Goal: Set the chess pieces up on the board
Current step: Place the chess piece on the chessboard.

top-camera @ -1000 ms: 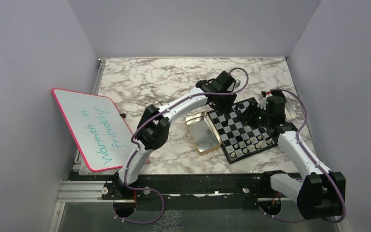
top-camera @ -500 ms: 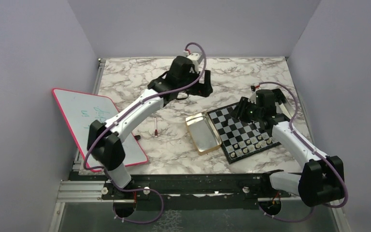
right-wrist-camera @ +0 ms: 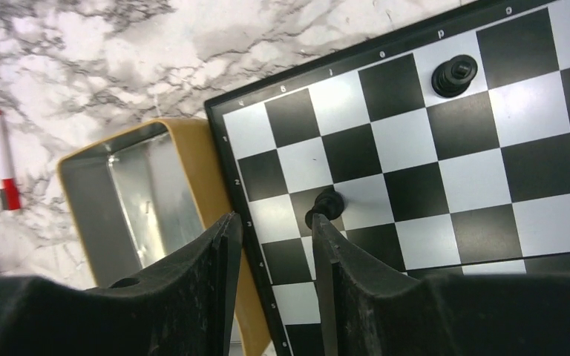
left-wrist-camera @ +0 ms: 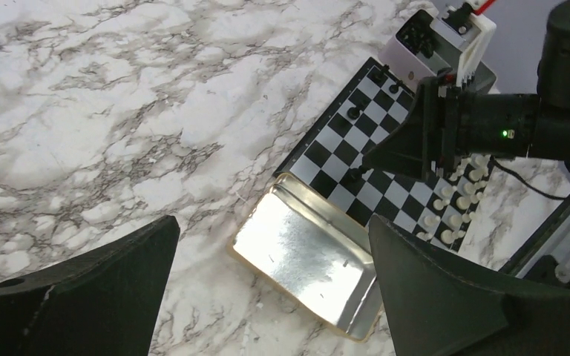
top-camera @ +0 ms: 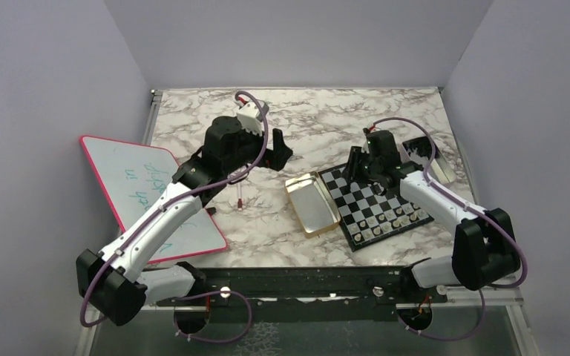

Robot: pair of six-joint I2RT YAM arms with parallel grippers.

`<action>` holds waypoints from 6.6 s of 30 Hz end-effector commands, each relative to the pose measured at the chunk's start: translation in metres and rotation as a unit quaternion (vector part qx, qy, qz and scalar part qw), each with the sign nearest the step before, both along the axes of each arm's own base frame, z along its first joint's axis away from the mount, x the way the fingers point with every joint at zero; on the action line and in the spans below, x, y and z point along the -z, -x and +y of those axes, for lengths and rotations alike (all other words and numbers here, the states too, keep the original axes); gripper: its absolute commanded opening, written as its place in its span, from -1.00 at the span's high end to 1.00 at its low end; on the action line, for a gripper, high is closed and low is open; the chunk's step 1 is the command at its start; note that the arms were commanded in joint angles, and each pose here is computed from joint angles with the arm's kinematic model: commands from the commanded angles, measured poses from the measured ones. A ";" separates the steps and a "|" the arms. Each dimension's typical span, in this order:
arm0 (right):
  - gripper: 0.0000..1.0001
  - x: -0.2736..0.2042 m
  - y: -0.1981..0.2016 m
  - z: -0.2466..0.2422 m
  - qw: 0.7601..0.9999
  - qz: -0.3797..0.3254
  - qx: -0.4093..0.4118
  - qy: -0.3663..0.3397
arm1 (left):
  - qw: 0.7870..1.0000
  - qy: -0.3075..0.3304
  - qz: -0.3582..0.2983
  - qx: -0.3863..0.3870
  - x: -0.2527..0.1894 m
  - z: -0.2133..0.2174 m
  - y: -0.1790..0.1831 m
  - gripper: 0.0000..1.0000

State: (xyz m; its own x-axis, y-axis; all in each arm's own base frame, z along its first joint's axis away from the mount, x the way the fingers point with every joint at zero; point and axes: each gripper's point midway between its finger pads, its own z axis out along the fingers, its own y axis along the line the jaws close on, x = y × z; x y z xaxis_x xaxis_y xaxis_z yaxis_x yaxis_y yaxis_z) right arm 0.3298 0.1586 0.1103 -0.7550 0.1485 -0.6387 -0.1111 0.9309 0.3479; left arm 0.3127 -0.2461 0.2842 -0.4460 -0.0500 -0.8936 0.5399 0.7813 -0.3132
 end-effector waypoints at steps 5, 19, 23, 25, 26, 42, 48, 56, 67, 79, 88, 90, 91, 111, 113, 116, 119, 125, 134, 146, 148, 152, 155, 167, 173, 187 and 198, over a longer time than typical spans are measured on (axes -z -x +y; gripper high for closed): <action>0.07 0.028 0.002 -0.014 0.995 0.025 0.023 0.093 | 0.995 -0.067 -0.071 0.022 0.021 0.030 0.025 -0.98; 0.27 0.035 -0.009 -0.018 0.991 0.029 0.019 0.131 | 0.993 -0.084 -0.081 -0.018 0.028 0.051 0.028 -0.98; 0.32 0.036 -0.012 -0.013 0.991 0.034 0.013 0.126 | 0.992 -0.084 -0.089 -0.027 0.025 0.056 0.029 -0.98; 0.33 0.038 -0.012 -0.012 0.991 0.036 0.013 0.129 | 0.991 -0.089 -0.091 -0.038 0.025 0.060 0.027 -0.98; 0.36 0.038 -0.012 -0.012 0.991 0.036 0.011 0.129 | 0.991 -0.091 -0.093 -0.044 0.024 0.062 0.027 -0.98; 0.70 0.028 -0.026 -0.013 0.987 0.033 0.032 0.154 | 0.990 -0.094 -0.094 -0.046 0.024 0.064 0.027 -0.98; 0.70 0.014 -0.048 -0.009 0.987 0.009 0.053 0.152 | 0.991 -0.091 -0.093 -0.042 0.024 0.062 0.027 -0.98; 0.70 0.022 -0.068 -0.014 0.985 0.001 0.086 0.151 | 0.991 -0.090 -0.093 -0.040 0.024 0.061 0.028 -0.98; 0.70 0.026 -0.077 -0.029 0.983 0.000 0.112 0.146 | 0.991 -0.091 -0.092 -0.039 0.025 0.061 0.028 -0.98; 0.70 0.024 -0.086 -0.039 0.982 -0.004 0.123 0.145 | 0.991 -0.092 -0.091 -0.039 0.026 0.061 0.028 -0.98; 0.69 0.024 -0.090 -0.040 0.982 -0.004 0.124 0.139 | 0.991 -0.092 -0.093 -0.040 0.025 0.062 0.028 -0.98; 0.69 0.025 -0.091 -0.040 0.983 -0.003 0.124 0.137 | 0.991 -0.092 -0.094 -0.041 0.025 0.062 0.028 -0.98; 0.69 0.026 -0.091 -0.040 0.983 -0.002 0.124 0.135 | 0.991 -0.092 -0.093 -0.040 0.026 0.062 0.029 -0.98; 0.67 0.043 -0.086 -0.037 0.986 0.024 0.119 0.116 | 0.990 -0.095 -0.097 -0.049 0.023 0.066 0.028 -0.98; 0.67 0.045 -0.085 -0.037 0.986 0.026 0.120 0.116 | 0.989 -0.095 -0.098 -0.049 0.023 0.066 0.028 -0.98; 0.65 0.047 -0.082 -0.036 0.986 0.027 0.119 0.113 | 0.990 -0.094 -0.098 -0.049 0.022 0.066 0.028 -0.98; 0.59 0.047 -0.082 -0.037 0.986 0.031 0.119 0.114 | 0.990 -0.092 -0.096 -0.046 0.023 0.064 0.028 -0.98; 0.49 0.041 -0.084 -0.036 0.986 0.028 0.122 0.111 | 0.990 -0.093 -0.093 -0.041 0.025 0.062 0.028 -0.98; 0.49 0.032 -0.085 -0.043 0.983 0.020 0.129 0.129 | 0.990 -0.094 -0.092 -0.044 0.026 0.063 0.027 -0.99; 0.51 0.031 -0.085 -0.043 0.984 0.019 0.123 0.131 | 0.990 -0.095 -0.093 -0.044 0.026 0.063 0.027 -0.98; 0.51 0.031 -0.085 -0.043 0.983 0.019 0.123 0.132 | 0.990 -0.095 -0.092 -0.045 0.026 0.064 0.027 -0.98; 0.51 0.029 -0.084 -0.044 0.983 0.020 0.123 0.133 | 0.990 -0.094 -0.093 -0.044 0.026 0.063 0.027 -0.98; 0.55 0.028 -0.083 -0.045 0.983 0.019 0.123 0.135 | 0.990 -0.095 -0.093 -0.044 0.026 0.063 0.027 -0.98; 0.46 0.030 -0.084 -0.043 0.984 0.021 0.119 0.134 | 0.990 -0.095 -0.092 -0.044 0.027 0.063 0.027 -0.98; 0.39 0.013 -0.090 -0.044 0.984 0.002 0.115 0.138 | 0.990 -0.094 -0.092 -0.044 0.026 0.063 0.027 -0.98; 0.33 -0.062 -0.109 -0.089 0.965 -0.073 0.182 0.174 | 0.992 -0.085 -0.088 -0.038 0.025 0.060 0.030 -0.98; 0.38 -0.058 -0.134 -0.228 0.934 -0.061 0.321 0.143 | 0.994 -0.075 -0.076 -0.024 0.027 0.056 0.037 -0.98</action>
